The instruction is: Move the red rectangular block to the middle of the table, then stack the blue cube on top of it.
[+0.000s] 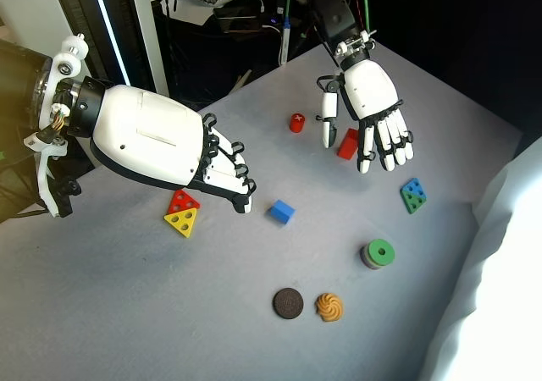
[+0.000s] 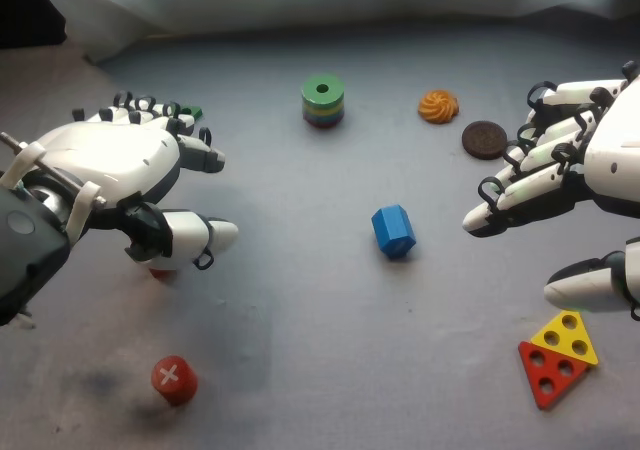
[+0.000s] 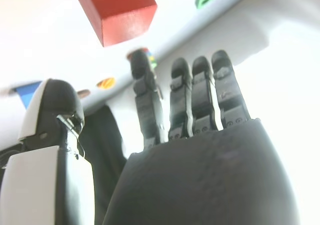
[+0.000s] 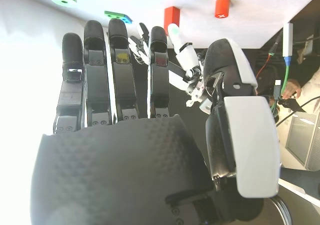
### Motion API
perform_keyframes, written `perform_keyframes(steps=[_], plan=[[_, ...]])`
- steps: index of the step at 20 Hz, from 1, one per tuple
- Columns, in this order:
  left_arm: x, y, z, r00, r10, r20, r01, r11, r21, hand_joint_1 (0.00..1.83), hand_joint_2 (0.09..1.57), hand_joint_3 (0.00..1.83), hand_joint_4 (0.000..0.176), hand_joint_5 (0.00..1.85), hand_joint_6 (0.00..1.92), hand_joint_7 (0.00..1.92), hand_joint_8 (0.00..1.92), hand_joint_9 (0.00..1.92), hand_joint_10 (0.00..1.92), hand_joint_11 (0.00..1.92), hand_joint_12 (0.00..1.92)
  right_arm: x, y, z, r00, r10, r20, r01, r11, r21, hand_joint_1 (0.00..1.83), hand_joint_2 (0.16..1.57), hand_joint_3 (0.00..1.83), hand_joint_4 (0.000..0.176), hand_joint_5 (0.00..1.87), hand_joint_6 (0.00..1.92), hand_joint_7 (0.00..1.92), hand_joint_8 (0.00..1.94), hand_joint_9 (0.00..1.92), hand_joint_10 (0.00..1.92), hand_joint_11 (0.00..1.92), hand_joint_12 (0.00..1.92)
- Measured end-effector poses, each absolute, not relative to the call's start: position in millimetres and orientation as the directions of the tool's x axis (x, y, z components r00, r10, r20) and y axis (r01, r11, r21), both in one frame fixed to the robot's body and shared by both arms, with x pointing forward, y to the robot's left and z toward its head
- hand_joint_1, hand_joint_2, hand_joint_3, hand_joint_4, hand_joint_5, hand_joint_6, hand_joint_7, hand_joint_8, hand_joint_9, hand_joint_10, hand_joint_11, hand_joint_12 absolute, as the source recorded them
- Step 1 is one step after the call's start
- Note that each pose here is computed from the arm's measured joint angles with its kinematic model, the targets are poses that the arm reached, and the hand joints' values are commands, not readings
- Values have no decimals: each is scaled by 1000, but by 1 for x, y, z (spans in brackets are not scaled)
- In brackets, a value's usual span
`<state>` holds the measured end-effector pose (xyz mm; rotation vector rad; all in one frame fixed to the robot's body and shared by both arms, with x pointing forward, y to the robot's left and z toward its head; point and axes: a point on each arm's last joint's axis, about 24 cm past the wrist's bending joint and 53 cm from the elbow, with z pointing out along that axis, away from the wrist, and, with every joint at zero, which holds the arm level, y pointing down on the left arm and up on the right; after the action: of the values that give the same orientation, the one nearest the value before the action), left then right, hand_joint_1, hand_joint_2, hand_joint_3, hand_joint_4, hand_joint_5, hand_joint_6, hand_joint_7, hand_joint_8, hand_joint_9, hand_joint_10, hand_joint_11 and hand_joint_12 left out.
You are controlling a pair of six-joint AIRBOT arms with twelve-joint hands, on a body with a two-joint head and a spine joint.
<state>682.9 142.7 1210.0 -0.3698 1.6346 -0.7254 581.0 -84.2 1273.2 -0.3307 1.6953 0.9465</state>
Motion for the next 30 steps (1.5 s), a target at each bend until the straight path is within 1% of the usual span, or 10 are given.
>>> perform_keyframes(steps=[3,4,7,9,11,14,19,22,23,30], plan=[[684,149,1200,-216,-620,-754,108,752,-650,438,1143,0,97,399,0,104,0,11,0,0,0,581,-84,1273,-349,242,-905,-643,641,419,300,1230,0,0,451,1,461,0,431,1,0,873],[684,151,1199,-218,-618,-756,101,756,-647,441,1145,0,93,391,0,98,0,12,1,0,0,581,-84,1273,-349,242,-905,-643,641,419,303,1231,0,0,449,0,464,1,432,1,0,873],[686,161,1196,-209,-624,-753,73,758,-648,471,1151,0,94,423,12,101,4,3,1,0,0,581,-84,1273,-349,242,-905,-644,640,420,309,1226,0,0,459,3,471,4,439,4,0,890],[690,172,1194,-197,-625,-755,51,762,-645,388,1170,4,92,358,1,92,0,9,3,2,1,581,-84,1273,-349,242,-905,-643,640,420,309,1228,0,0,453,1,469,1,430,1,0,884],[692,182,1193,-185,-624,-759,34,768,-640,402,1172,4,91,369,6,94,1,11,3,2,1,580,-84,1273,-350,242,-905,-644,639,420,332,1224,0,0,453,1,467,1,429,0,0,881],[692,195,1183,-181,-633,-752,0,765,-644,435,1170,1,100,406,15,103,4,9,2,0,0,580,-83,1273,-350,241,-905,-646,637,420,331,1225,1,0,443,0,442,0,411,0,0,888],[689,213,1170,-161,-645,-747,-52,761,-646,415,1179,3,105,429,13,116,5,15,3,0,0,579,-82,1273,-351,240,-905,-647,637,420,321,1226,1,0,464,3,466,3,429,4,0,895],[686,215,1162,-170,-644,-746,-65,763,-643,429,1181,3,102,436,12,117,4,12,1,0,0,579,-82,1273,-351,240,-905,-647,636,420,310,1230,2,0,464,2,467,2,428,3,0,893],[685,214,1161,-175,-639,-749,-62,767,-639,412,1188,5,104,426,5,110,0,8,0,0,0,579,-82,1273,-351,240,-905,-647,636,420,319,1228,0,0,470,4,476,5,439,6,0,894],[683,210,1162,-179,-634,-753,-50,770,-636,441,1190,3,104,469,12,109,0,9,0,0,0,578,-81,1272,-353,236,-905,-648,636,419,313,1224,0,0,468,0,480,1,446,4,0,920]])
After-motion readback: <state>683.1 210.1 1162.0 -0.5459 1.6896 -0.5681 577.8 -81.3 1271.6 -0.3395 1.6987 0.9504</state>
